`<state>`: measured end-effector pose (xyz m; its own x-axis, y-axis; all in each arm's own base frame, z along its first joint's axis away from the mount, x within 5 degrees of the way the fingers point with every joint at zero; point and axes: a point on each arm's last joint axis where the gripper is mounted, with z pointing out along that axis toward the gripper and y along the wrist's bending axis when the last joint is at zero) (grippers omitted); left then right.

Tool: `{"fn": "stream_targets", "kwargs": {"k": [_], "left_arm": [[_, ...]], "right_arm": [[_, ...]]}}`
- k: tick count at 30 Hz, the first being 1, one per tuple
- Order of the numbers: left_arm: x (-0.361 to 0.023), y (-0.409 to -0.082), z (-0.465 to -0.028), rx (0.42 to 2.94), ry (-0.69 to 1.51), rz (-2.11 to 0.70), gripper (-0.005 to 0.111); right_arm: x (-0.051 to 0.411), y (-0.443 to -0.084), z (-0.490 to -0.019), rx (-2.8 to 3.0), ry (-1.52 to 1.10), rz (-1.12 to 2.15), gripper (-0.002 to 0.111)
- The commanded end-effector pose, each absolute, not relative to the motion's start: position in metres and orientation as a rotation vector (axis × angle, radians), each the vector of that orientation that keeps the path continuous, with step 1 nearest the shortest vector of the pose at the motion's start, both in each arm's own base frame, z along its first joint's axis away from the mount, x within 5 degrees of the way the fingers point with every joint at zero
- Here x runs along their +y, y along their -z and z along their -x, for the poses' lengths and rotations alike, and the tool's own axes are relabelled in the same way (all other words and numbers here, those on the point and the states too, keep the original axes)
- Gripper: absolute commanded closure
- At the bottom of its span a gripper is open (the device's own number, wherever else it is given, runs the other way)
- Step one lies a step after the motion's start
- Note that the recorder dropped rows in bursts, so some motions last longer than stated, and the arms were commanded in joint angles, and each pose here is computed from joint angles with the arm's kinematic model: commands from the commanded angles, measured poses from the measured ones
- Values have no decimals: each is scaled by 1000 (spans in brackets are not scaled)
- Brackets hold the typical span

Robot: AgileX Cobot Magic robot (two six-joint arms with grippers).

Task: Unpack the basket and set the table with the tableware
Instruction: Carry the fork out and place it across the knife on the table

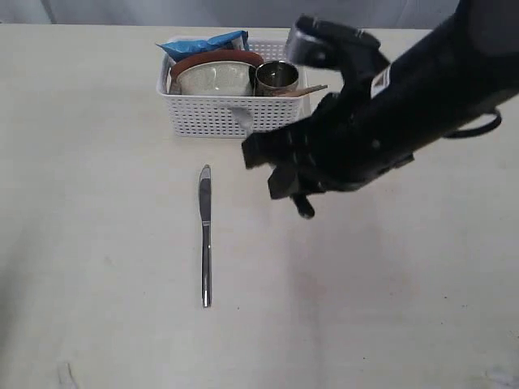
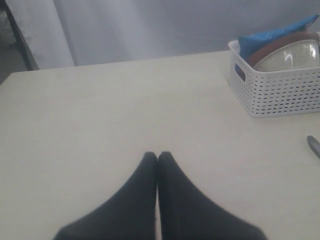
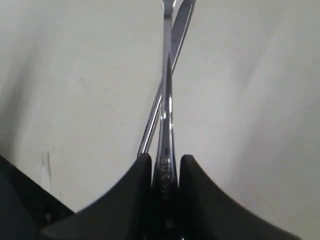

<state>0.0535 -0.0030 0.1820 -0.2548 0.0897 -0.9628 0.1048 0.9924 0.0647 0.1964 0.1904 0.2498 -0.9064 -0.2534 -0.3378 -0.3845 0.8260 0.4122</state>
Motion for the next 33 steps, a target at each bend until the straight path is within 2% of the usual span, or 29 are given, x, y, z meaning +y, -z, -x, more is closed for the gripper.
{"fn": "stream_targets", "kwargs": {"k": [1, 8, 14, 18, 23, 30, 33], "left_arm": [[-3, -183, -54, 1817, 16, -148, 106], [-3, -183, -54, 1817, 16, -148, 106], [-3, -183, -54, 1817, 16, -148, 106], [-3, -183, -54, 1817, 16, -148, 106], [-3, -183, -54, 1817, 16, -148, 106], [-3, -183, -54, 1817, 16, -148, 106], [-3, -183, -54, 1817, 16, -148, 106]], "right_arm": [[198, -222, -186, 2754, -704, 471, 109], [211, -187, -191, 2888, -765, 412, 109], [227, -164, -190, 2953, -956, 438, 109], [231, -143, -197, 2960, -915, 402, 109], [230, -140, -203, 2930, -879, 368, 109], [235, -143, -208, 2838, -870, 589, 108], [249, -145, -213, 2913, -994, 657, 108]]}}
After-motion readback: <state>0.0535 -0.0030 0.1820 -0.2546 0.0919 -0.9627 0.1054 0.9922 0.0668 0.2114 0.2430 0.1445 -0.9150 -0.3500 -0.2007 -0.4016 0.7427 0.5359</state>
